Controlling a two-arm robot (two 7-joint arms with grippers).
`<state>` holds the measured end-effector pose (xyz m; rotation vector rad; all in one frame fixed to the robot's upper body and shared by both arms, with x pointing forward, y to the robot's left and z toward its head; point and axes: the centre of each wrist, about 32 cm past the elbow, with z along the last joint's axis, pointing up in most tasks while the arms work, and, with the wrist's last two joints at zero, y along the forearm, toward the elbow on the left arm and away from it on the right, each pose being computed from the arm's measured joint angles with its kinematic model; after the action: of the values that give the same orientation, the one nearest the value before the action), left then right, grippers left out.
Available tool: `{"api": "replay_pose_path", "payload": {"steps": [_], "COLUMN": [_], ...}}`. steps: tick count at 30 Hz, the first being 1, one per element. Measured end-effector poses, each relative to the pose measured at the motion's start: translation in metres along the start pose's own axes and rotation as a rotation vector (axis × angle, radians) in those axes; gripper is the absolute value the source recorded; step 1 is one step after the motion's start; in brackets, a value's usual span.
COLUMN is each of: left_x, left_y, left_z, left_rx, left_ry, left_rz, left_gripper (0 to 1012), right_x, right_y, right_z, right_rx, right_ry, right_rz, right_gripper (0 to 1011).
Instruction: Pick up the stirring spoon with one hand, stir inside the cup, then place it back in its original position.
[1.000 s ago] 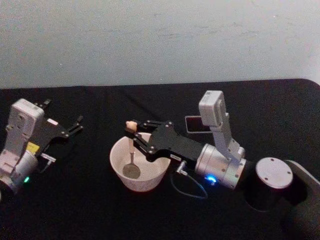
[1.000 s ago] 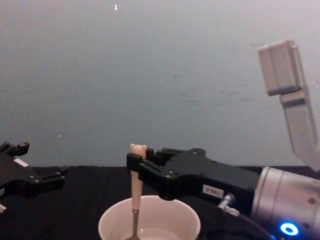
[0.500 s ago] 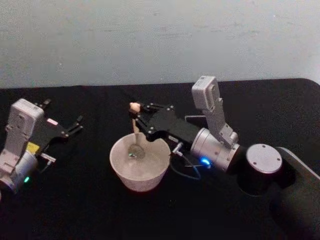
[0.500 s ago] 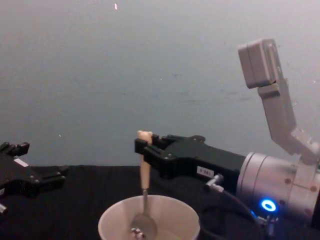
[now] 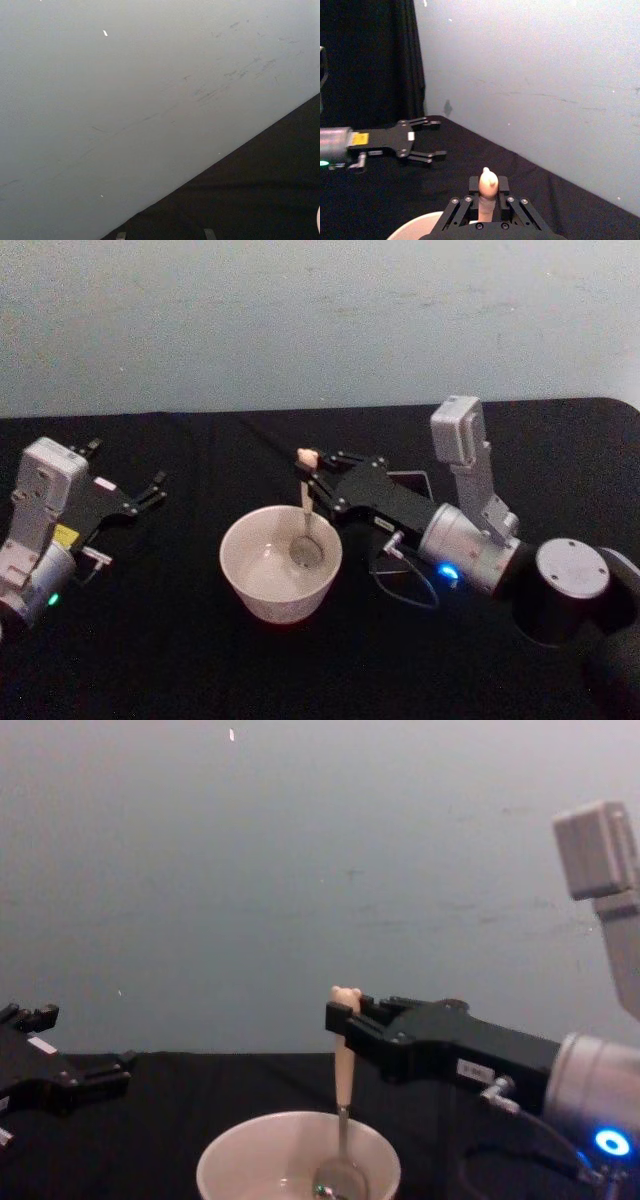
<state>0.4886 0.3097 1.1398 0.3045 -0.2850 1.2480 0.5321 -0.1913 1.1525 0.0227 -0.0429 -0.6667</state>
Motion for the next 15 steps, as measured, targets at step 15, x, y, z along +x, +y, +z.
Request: {"api": "replay_pose_path", "payload": {"steps": [15], "left_x": [0.0000], "left_y": [0.0000], "left_z": [0.0000], "left_rx": [0.000], "left_ry": [0.000], "left_rz": [0.000], "left_gripper": [1001], "right_x": [-0.024], "right_y": [-0.021], "right_z": [0.003], "right_rx": [-0.002], "right_ry": [0.061], "right_rz": [0.123], "right_gripper": [214]}}
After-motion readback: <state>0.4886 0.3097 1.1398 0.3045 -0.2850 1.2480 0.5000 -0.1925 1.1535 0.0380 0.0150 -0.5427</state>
